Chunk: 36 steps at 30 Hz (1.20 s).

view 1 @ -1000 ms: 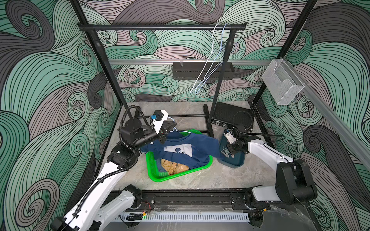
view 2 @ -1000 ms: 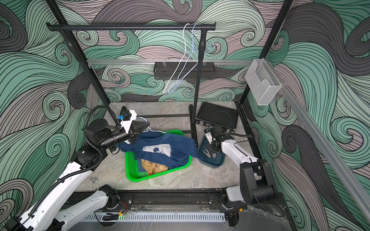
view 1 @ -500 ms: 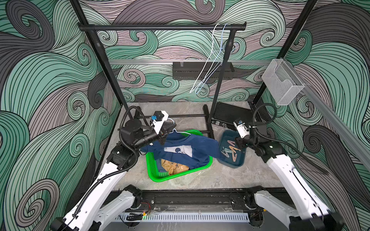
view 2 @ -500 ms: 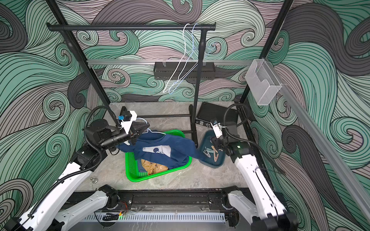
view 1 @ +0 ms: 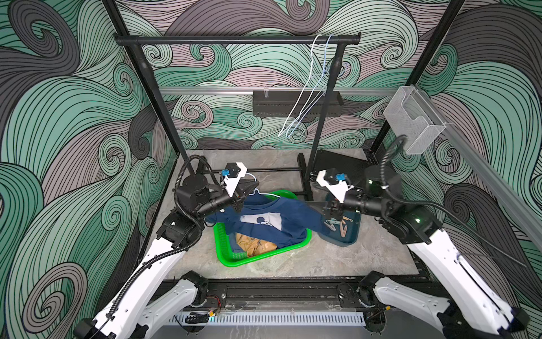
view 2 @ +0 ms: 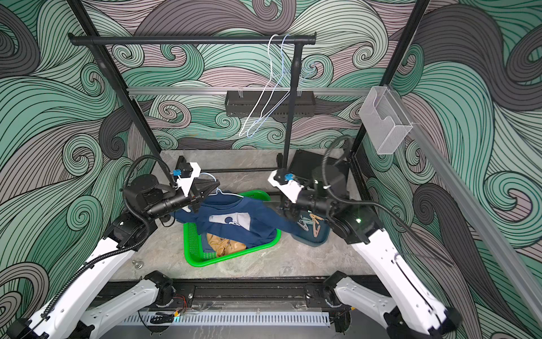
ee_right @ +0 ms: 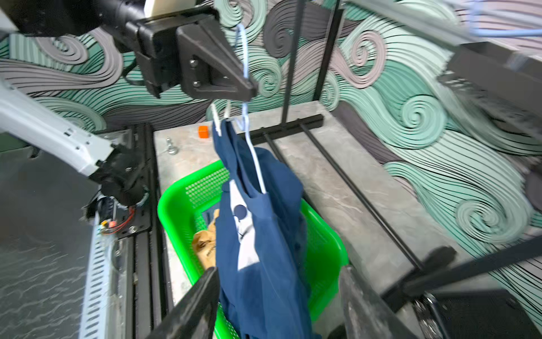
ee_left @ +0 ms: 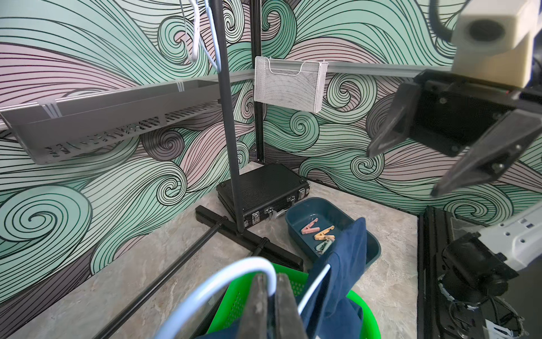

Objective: Remove the clothespins securing t-shirts to the hanger
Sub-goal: Adjust the hanger.

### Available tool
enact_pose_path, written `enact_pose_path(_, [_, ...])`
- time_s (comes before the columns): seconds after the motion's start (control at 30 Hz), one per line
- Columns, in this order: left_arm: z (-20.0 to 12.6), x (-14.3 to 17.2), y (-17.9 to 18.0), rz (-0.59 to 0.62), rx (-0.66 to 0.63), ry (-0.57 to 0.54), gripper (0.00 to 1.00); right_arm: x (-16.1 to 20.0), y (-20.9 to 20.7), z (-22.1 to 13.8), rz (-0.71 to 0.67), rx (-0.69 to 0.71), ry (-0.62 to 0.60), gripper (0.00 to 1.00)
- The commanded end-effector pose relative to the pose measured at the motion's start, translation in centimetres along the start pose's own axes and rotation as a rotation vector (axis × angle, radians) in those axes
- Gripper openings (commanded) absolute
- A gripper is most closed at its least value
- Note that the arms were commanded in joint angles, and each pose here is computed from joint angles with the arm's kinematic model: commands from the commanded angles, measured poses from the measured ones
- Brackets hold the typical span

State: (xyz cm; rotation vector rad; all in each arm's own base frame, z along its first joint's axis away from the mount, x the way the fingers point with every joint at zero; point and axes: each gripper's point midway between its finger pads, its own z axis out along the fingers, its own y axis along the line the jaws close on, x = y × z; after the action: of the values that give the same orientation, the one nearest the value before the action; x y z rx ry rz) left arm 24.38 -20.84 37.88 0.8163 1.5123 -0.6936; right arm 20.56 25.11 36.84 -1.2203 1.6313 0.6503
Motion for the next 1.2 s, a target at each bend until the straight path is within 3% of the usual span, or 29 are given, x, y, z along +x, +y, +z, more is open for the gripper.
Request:
enact_pose_path(0.0, [-0.5,-2.8,-1.1,0.041,0.053,-0.077,0.00,-1.6,0.2,2.2,-0.017,-0.022,-0.023,0.64])
enact_pose_path(0.13, [-0.3,-3.2,-1.5,0.041,0.083,-0.084,0.00,-4.5,0.5,4.5,-0.011,-0.060,-0.098,0.64])
enact_pose_path(0.63, [0.0,-4.0,-1.7,0.041,0.114,-0.100,0.00,-5.2,2.9,10.6,0.045,-0.258,-0.090,0.57])
enact_pose_path(1.17, [0.2,-3.9,-1.8,0.034,0.123,-0.101,0.00,-6.5,3.0,12.8,0.068,-0.296,-0.132,0.28])
